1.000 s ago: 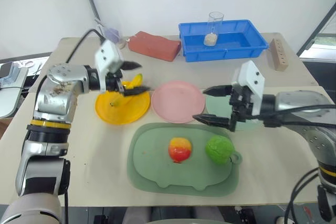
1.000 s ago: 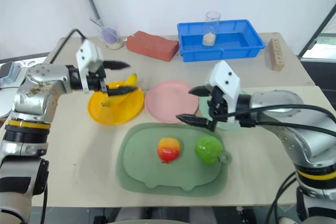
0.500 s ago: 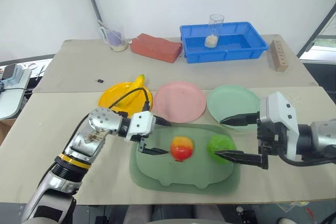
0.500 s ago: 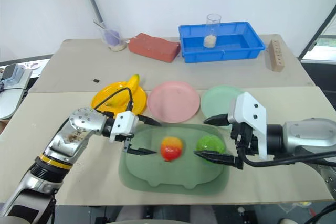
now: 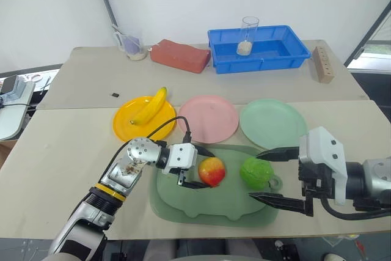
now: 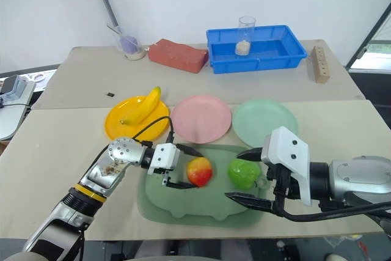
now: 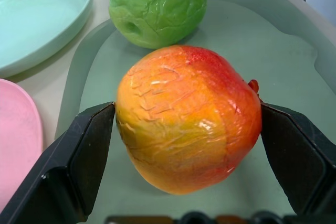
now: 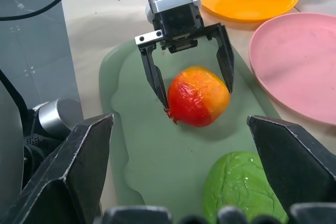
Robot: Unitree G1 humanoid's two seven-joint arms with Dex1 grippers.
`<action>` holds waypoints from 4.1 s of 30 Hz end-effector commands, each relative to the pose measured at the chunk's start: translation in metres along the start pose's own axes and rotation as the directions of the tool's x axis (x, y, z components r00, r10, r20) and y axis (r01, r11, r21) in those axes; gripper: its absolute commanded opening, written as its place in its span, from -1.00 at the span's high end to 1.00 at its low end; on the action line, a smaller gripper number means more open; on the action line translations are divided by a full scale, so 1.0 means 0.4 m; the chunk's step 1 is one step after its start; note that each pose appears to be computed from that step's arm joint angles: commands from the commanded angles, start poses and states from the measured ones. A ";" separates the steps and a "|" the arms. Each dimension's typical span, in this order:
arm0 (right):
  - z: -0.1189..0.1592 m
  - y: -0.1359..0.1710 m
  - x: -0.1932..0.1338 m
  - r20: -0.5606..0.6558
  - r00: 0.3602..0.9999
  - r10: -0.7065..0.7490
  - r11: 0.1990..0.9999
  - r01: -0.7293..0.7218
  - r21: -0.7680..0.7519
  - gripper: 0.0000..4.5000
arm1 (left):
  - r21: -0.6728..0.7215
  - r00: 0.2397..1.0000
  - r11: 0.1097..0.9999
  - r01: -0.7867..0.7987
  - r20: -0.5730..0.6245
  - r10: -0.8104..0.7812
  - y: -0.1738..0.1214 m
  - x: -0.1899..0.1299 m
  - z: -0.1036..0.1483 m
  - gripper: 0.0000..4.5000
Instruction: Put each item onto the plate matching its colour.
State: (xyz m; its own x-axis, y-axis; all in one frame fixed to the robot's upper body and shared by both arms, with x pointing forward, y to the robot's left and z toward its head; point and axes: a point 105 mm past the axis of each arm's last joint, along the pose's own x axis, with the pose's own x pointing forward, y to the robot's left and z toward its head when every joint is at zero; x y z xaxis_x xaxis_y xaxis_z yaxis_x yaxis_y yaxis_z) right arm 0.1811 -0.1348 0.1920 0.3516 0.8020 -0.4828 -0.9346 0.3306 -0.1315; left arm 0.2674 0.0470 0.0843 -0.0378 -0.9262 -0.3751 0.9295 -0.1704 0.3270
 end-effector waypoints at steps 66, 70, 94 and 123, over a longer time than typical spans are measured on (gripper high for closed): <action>-0.194 -0.079 0.071 -0.131 0.977 -0.168 0.977 0.183 0.109 -1.00 | 0.115 0.985 0.993 -0.016 0.174 -0.004 0.039 -0.138 0.185 -0.99; -0.201 -0.082 0.082 -0.116 0.977 -0.181 0.969 0.197 0.150 -1.00 | 0.112 0.984 0.993 -0.030 0.177 0.010 0.043 -0.136 0.187 -0.99; -0.116 -0.413 -0.020 0.021 0.790 -0.613 0.768 0.590 0.248 -0.27 | 0.076 0.959 0.971 -0.225 0.194 0.207 0.123 -0.142 0.193 -1.00; -0.198 -0.467 -0.264 0.088 0.486 -0.869 0.492 0.832 0.256 -1.00 | -0.195 -0.031 -0.070 -0.978 -0.197 0.980 0.308 -0.772 -0.002 -1.00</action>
State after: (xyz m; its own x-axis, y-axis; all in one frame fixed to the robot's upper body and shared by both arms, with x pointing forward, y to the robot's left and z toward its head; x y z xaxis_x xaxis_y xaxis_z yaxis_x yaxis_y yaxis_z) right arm 0.3140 -0.3051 0.1879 0.9652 0.2307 -0.1231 -0.2514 0.9480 -0.1951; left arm 0.3968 0.2761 0.2306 0.9654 -0.2382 0.1061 0.2184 0.9610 0.1695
